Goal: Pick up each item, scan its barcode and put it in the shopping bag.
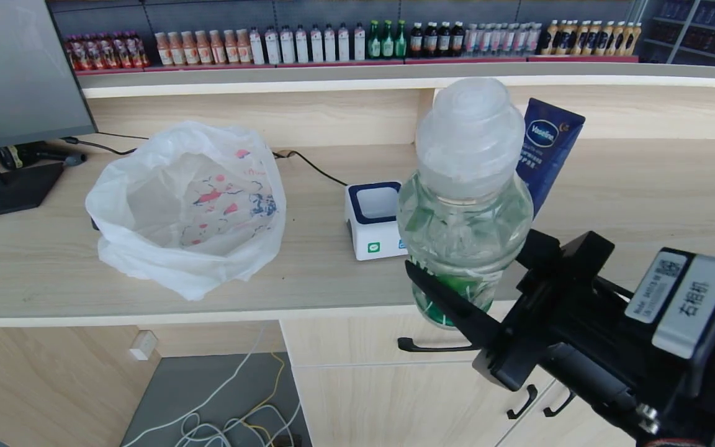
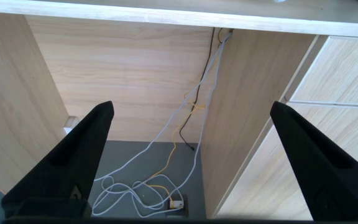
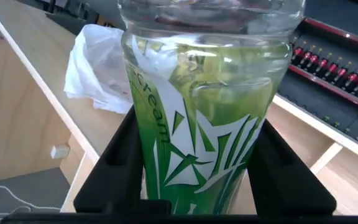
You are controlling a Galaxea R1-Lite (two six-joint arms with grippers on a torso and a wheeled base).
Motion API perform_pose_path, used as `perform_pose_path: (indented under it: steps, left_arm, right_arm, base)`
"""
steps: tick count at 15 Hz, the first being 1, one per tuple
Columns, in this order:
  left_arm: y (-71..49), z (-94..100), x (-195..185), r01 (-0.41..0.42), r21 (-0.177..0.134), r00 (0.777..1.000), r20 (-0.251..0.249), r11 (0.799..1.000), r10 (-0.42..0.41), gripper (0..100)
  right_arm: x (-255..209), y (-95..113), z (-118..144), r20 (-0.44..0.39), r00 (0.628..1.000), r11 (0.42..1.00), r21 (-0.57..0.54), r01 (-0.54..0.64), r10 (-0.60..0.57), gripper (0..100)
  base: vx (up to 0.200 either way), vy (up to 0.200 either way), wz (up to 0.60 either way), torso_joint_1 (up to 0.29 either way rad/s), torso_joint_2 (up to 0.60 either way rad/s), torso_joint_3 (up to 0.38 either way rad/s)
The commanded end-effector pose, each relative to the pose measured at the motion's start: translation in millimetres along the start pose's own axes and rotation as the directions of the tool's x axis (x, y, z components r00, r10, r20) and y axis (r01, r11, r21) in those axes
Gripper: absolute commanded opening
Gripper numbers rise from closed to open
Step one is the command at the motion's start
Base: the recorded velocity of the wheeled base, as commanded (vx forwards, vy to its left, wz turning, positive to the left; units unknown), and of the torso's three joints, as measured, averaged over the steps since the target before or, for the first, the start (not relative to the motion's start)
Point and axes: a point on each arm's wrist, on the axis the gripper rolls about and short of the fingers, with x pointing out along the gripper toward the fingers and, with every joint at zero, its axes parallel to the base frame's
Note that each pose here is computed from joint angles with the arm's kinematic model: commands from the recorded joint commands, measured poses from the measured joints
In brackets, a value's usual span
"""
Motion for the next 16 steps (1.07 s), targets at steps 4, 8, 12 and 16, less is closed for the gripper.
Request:
perform_pose_path:
  steps: [4,8,12,16]
  left_arm:
    - [0.0,0.0,0.0,0.001,-0.001,1.000,0.000,1.000,-0.001,100]
    - [0.0,0.0,0.0,0.000,-0.001,1.000,0.000,1.000,0.000,100]
    - [0.0,0.0,0.0,0.000,-0.001,1.000,0.000,1.000,0.000,100]
    - [0.0,0.0,0.0,0.001,0.001,1.000,0.000,1.000,-0.001,100]
  right_arm:
    - [19.1,-12.9,-1.6,0.005,0.995,0.979,0.184,0.092,-0.095,0]
    - [26.3,-19.4,-3.2,-0.090,0.959,0.878,0.387,0.284,-0.270,0]
    - [29.7,-26.6,-18.5,-0.154,0.930,0.780,0.507,0.365,-0.335,0]
    - [26.9,-46.8,-34.2,-0.165,0.919,0.765,0.513,0.391,-0.359,0]
  base:
    - [0.000,0.000,0.00,0.000,0.00,0.000]
    - [0.000,0.000,0.00,0.000,0.00,0.000]
    - [0.000,0.000,0.00,0.000,0.00,0.000]
    - [0.000,0.000,0.00,0.000,0.00,0.000]
